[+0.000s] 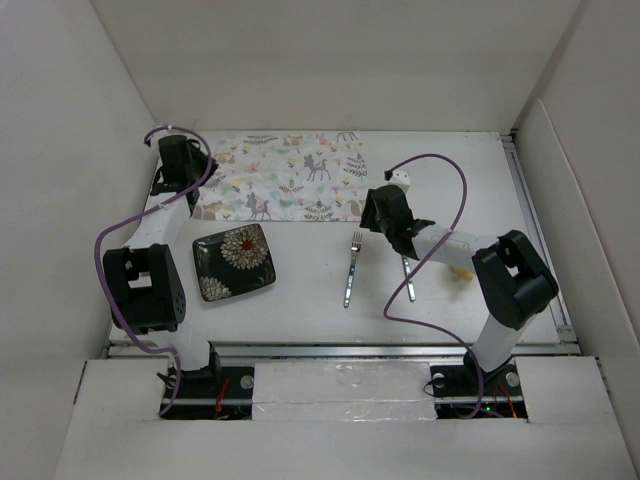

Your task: Set the dinner table for one person

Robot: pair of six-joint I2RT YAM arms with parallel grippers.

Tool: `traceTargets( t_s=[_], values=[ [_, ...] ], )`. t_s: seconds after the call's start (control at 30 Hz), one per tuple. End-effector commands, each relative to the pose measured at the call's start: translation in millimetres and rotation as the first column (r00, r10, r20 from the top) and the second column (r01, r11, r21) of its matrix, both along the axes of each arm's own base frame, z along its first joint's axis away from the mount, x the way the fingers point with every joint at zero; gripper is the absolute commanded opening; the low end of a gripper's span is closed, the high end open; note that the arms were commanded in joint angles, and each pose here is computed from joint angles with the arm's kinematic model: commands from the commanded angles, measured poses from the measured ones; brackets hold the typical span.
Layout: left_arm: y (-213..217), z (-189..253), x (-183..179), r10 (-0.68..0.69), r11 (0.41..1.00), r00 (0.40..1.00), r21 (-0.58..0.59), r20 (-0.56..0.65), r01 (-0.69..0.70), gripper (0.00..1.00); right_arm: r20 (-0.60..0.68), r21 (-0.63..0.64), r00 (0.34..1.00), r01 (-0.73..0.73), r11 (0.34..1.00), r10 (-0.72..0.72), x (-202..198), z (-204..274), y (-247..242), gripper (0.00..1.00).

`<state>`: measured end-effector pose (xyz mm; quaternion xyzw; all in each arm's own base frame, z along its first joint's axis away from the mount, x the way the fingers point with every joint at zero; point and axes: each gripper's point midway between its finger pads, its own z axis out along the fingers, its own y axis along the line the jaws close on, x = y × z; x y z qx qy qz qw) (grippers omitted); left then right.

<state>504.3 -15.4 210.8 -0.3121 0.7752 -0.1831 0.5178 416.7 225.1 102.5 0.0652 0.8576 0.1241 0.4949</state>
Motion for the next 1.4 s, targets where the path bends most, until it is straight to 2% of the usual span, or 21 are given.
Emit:
traceTargets(
  t_s=[0.0,0.07,0.17,0.3,0.33,0.4,0.43,0.47,0.53,0.57,0.67,0.73,0.9,0.97,1.13,1.37],
  values=[
    [56,-63,-31,0.126,0.990,0.971,-0.030,-0.201,-0.135,0.26,0.000,0.050,1.000,0.030,0.998,-0.030,21,1,-3,0.52],
    [88,-83,-43,0.192,0.980,0.950,-0.011,-0.247,-0.201,0.27,-0.020,0.038,0.999,0.031,0.999,-0.030,29,-10,-3,0.54],
    [109,-103,-48,0.236,0.971,0.920,0.054,-0.312,-0.231,0.31,-0.047,0.029,0.999,0.010,1.000,-0.009,35,-19,4,0.55],
    [121,-132,-57,0.271,0.963,0.862,0.128,-0.429,-0.239,0.32,-0.075,0.021,0.997,0.008,1.000,-0.006,39,-31,4,0.55],
    [130,-136,-61,0.313,0.949,0.843,0.175,-0.438,-0.261,0.32,-0.093,0.022,0.996,-0.001,1.000,0.003,39,-38,6,0.55],
    [131,-141,-66,0.315,0.948,0.833,0.193,-0.455,-0.253,0.32,-0.110,0.021,0.994,0.006,1.000,-0.003,40,-46,3,0.55],
    [134,-141,-68,0.328,0.943,0.826,0.212,-0.458,-0.257,0.32,-0.111,0.026,0.994,0.006,1.000,-0.003,40,-48,4,0.54],
    [136,-143,-70,0.337,0.940,0.818,0.219,-0.466,-0.262,0.32,-0.115,0.026,0.993,0.009,1.000,-0.006,40,-50,4,0.48],
    [141,-143,-77,0.370,0.927,0.794,0.248,-0.482,-0.281,0.32,-0.112,0.021,0.994,0.012,1.000,-0.010,41,-49,3,0.47],
    [143,-143,-81,0.378,0.923,0.789,0.261,-0.485,-0.282,0.38,-0.110,0.020,0.994,0.011,1.000,-0.009,42,-48,3,0.47],
    [144,-140,-83,0.390,0.917,0.795,0.271,-0.465,-0.292,0.50,-0.118,0.016,0.993,0.013,1.000,-0.011,40,-49,2,0.46],
    [141,-141,-80,0.374,0.925,0.800,0.253,-0.470,-0.284,0.50,-0.126,0.021,0.992,0.012,1.000,-0.010,38,-53,2,0.41],
    [145,-159,-74,0.381,0.923,0.769,0.262,-0.512,-0.283,0.45,-0.139,0.010,0.990,-0.005,1.000,0.007,37,-55,4,0.37],
    [143,-163,-69,0.368,0.928,0.774,0.247,-0.515,-0.278,0.45,-0.164,0.001,0.986,-0.018,1.000,0.018,36,-59,5,0.34],
    [136,-165,-54,0.323,0.946,0.800,0.195,-0.505,-0.259,0.45,-0.172,-0.006,0.985,-0.015,1.000,0.014,35,-61,4,0.35],
    [132,-180,-48,0.296,0.955,0.799,0.174,-0.523,-0.240,0.40,-0.182,-0.049,0.983,0.024,0.999,-0.033,43,-61,-5,0.37]
  ],
)
